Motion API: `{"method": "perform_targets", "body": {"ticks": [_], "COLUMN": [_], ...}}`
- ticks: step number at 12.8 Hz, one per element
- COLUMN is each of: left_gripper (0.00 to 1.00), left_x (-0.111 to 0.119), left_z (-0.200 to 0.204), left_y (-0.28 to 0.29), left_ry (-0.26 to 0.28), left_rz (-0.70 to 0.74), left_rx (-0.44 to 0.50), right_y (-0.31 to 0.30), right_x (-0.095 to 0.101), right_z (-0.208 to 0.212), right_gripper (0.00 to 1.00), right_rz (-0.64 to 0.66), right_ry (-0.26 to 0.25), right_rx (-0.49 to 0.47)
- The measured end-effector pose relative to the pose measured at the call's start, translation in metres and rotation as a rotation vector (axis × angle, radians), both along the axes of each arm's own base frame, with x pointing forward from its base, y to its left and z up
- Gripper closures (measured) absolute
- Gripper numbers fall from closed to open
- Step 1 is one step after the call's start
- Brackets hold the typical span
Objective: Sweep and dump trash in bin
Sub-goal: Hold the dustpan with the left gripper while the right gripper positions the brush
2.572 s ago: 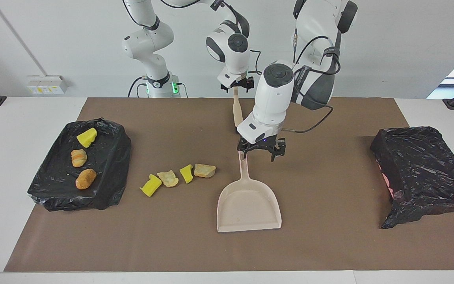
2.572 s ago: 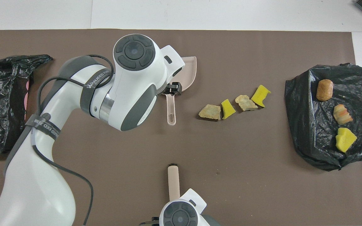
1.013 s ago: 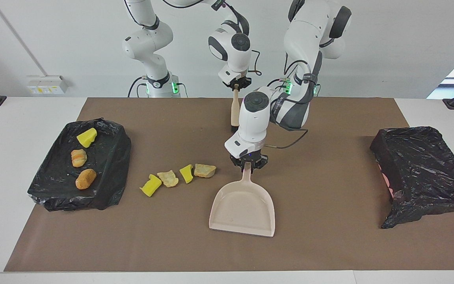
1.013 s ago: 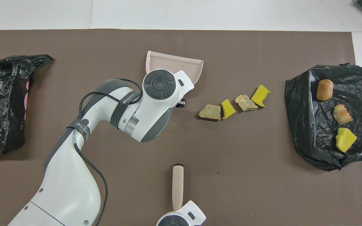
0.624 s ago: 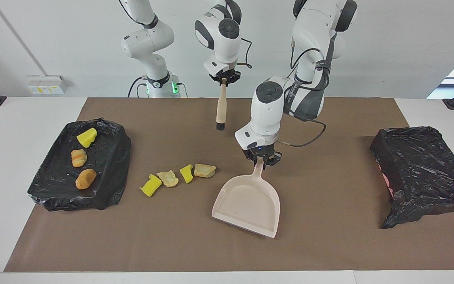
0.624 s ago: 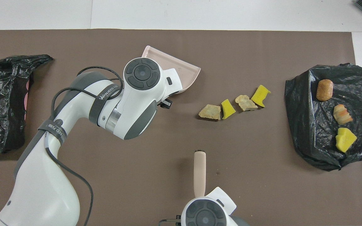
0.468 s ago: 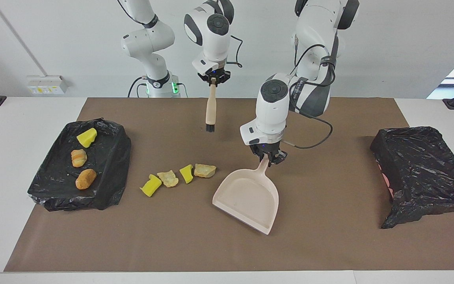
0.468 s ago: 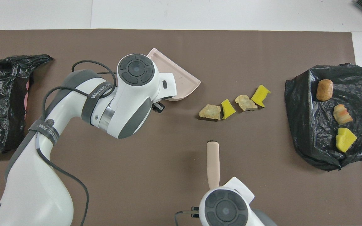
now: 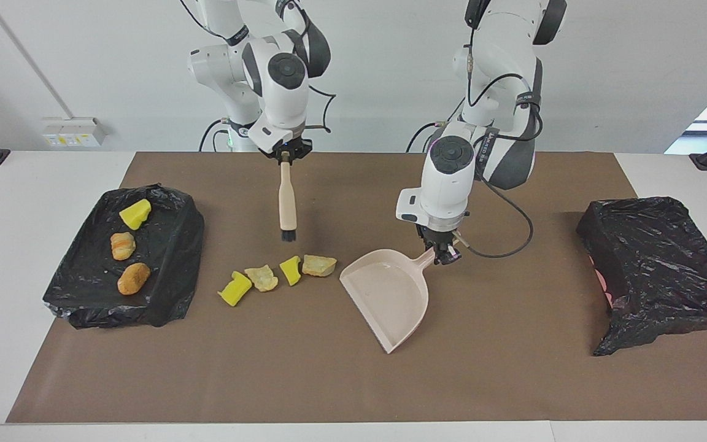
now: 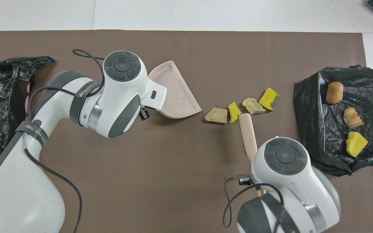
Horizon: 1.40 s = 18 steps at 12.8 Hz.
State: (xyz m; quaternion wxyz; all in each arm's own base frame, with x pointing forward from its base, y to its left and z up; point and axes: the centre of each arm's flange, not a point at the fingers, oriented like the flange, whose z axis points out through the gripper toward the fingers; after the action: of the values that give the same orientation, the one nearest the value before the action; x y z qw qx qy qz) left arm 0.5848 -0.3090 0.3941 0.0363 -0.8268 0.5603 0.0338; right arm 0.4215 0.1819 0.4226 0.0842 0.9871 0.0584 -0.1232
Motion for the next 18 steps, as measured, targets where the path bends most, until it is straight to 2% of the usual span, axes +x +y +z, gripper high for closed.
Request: {"method": "perform_targets", "body": {"ticks": [2, 4, 6, 8, 11, 18], "left_gripper": [0.67, 0.67, 0.67, 0.67, 0.67, 0.67], "left_x": [-0.014, -0.036, -0.06, -0.074, -0.083, -0.097], "left_z": [-0.005, -0.012, -0.022, -0.025, -0.031, -0.039], "left_y": [-0.001, -0.006, -0.012, -0.016, -0.013, -0.007], "left_ry": [0.016, 0.01, -0.004, -0.007, -0.009, 0.003], "left_rz": [-0.054, -0.098, -0.134, -0.153, -0.163, -0.17], "left_rx": [0.005, 0.0, -0.009, -0.009, -0.011, -0.004], "right_y": [-0.026, -0.051, -0.072, -0.096, -0.126, -0.14], "right_x": [0.033, 0.063, 0.085, 0.101, 0.116, 0.124], "right_z": [-0.002, -0.005, -0.021, -0.037, -0.044, -0.083], "right_gripper": [0.74, 0.74, 0.74, 0.74, 0.74, 0.74], "right_rz": [0.033, 0.071, 0.095, 0.108, 0.124, 0.109], "right_ry": [-0.039, -0.069, -0.069, -0.072, -0.081, -0.041], "right_rx": [-0.02, -0.08, -0.144, -0.188, -0.188, -0.163]}}
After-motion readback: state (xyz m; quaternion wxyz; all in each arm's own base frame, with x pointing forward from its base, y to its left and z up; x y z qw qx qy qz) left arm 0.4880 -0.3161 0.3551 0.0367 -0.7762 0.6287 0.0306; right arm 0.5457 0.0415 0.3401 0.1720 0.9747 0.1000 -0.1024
